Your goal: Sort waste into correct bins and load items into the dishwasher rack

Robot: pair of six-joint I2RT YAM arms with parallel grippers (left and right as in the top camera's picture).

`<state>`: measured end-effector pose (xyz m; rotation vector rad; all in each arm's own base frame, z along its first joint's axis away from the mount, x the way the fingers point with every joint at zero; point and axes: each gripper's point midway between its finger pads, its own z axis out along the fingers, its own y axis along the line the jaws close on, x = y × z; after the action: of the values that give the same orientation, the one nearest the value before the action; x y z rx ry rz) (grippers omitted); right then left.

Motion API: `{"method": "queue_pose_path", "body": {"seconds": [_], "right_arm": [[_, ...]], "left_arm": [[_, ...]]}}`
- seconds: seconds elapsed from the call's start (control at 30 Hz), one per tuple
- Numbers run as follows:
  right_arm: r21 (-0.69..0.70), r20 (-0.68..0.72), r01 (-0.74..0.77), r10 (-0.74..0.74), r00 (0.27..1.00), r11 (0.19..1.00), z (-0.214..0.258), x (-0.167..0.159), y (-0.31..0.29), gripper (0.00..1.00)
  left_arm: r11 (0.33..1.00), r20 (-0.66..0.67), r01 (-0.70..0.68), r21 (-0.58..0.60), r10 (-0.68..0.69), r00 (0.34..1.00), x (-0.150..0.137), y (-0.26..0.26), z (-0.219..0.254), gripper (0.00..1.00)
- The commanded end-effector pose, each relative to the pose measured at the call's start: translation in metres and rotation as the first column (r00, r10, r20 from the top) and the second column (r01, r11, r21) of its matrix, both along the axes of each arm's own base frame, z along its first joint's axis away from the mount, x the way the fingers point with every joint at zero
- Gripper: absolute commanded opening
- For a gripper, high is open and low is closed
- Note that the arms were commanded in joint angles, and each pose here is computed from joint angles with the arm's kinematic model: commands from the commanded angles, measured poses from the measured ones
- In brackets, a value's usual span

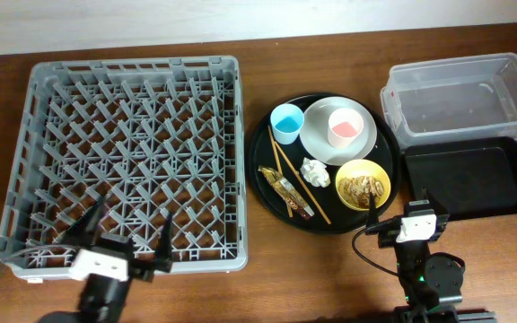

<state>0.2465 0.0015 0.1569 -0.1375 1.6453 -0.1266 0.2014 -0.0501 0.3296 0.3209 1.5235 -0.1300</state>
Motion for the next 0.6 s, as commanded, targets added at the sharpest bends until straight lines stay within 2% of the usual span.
{"method": "queue_pose_path", "body": {"seconds": [0.0,0.13,0.2,0.27,0.33,0.43,0.57], "right_arm": [[-0.004,-0.001,0.018,-0.018,1.000,1.000,-0.002,0.000,-0.004,0.99],[-0.004,-0.001,0.018,-0.018,1.000,1.000,-0.002,0.000,-0.004,0.99],[-0.004,-0.001,0.018,-0.018,1.000,1.000,-0.002,0.000,-0.004,0.99],[-0.004,-0.001,0.018,-0.018,1.000,1.000,-0.002,0.000,-0.004,0.99],[-0.004,-0.001,0.018,-0.018,1.000,1.000,-0.002,0.000,-0.004,0.99],[-0.004,-0.002,0.018,-0.018,1.000,1.000,-0.002,0.000,-0.004,0.99],[-0.006,0.003,0.051,-0.051,0.999,0.999,-0.001,-0.001,-0.009,0.99]], "left_arm": [[0.998,-0.098,0.066,-0.002,-0.065,0.993,0.003,-0.011,0.049,1.00],[0.990,-0.358,0.137,-0.040,-0.143,0.923,0.013,-0.024,0.065,1.00],[0.989,-0.446,0.141,-0.055,-0.150,0.883,0.020,-0.025,0.064,1.00],[0.987,-0.530,0.146,-0.074,-0.162,0.833,0.032,-0.028,0.063,1.00],[0.970,-0.614,0.188,-0.153,-0.242,0.751,0.031,-0.040,0.053,1.00],[0.958,-0.680,0.204,-0.200,-0.286,0.675,0.034,-0.047,0.037,1.00],[0.958,-0.721,0.192,-0.212,-0.286,0.631,0.042,-0.048,0.024,1.00]]}}
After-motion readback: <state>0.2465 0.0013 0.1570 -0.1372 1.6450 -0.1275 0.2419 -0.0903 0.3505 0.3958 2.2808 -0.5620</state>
